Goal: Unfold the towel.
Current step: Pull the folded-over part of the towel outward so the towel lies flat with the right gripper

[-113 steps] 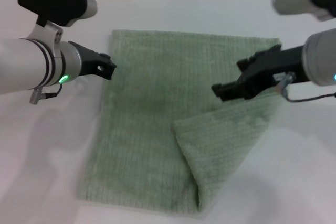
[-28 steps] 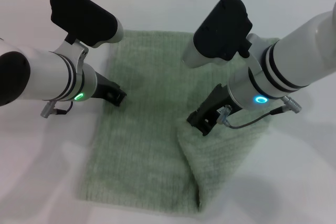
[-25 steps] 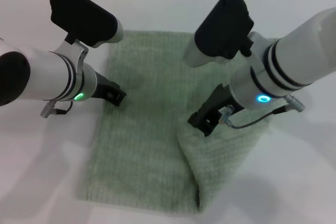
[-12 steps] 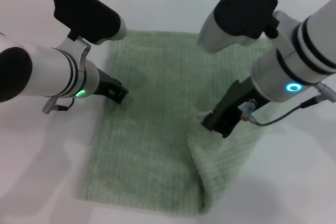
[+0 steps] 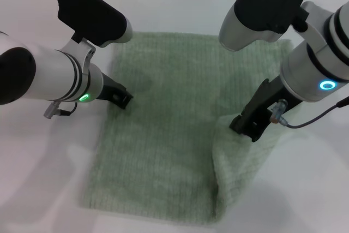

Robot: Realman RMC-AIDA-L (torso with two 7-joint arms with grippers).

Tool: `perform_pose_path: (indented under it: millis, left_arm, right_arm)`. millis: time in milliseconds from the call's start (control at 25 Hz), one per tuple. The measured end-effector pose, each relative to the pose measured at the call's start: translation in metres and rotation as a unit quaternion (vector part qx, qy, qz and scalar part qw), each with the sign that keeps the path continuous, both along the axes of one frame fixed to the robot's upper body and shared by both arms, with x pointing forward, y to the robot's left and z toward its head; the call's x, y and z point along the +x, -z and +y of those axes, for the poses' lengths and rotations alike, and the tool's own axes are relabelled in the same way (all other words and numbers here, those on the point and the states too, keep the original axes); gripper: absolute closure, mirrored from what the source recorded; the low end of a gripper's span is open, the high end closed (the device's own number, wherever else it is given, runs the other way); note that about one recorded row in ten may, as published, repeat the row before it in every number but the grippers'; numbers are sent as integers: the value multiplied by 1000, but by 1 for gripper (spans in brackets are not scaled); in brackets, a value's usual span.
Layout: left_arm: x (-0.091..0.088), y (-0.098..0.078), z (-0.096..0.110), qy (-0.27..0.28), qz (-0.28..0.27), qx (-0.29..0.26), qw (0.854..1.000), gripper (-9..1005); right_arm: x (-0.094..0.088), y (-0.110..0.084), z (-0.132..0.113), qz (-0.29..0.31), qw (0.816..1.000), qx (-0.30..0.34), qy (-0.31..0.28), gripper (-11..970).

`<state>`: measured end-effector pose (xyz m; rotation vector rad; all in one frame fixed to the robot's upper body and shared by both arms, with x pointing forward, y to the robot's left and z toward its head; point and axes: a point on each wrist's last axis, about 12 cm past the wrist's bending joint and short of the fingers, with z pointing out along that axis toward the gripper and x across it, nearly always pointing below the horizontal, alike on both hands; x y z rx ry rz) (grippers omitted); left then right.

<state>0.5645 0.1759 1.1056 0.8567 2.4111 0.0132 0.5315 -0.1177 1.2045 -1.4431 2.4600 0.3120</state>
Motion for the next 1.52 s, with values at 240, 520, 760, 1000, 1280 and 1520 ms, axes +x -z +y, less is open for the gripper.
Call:
perform_pose_path:
  millis: [240,520,760,1000,1280,1520]
  left_arm:
    - [0,2,1,-1,4,3,1000,997]
    - [1,2,0,-1,4,3,1000,997]
    - [1,2,-1,0,3,3,1000,997]
    - [2,0,-2,1,2,2,1000,997]
    - [3,0,-4,3,1,3,1000,997]
    - [3,0,-4,3,1,2,1000,997]
  right_arm:
    - [-6,-6,-2,6,1000,-10,-2,961]
    - [-10,-6,-3,27,999,-32,-1,960]
    - [-15,-5,-8,44,997,-58,9,960]
    - [-17,-4,-10,51,995,-86,16,960]
    - [-21,1,-10,68,990,-123,18,960]
    - [-21,15,-13,98,984,-149,25,960]
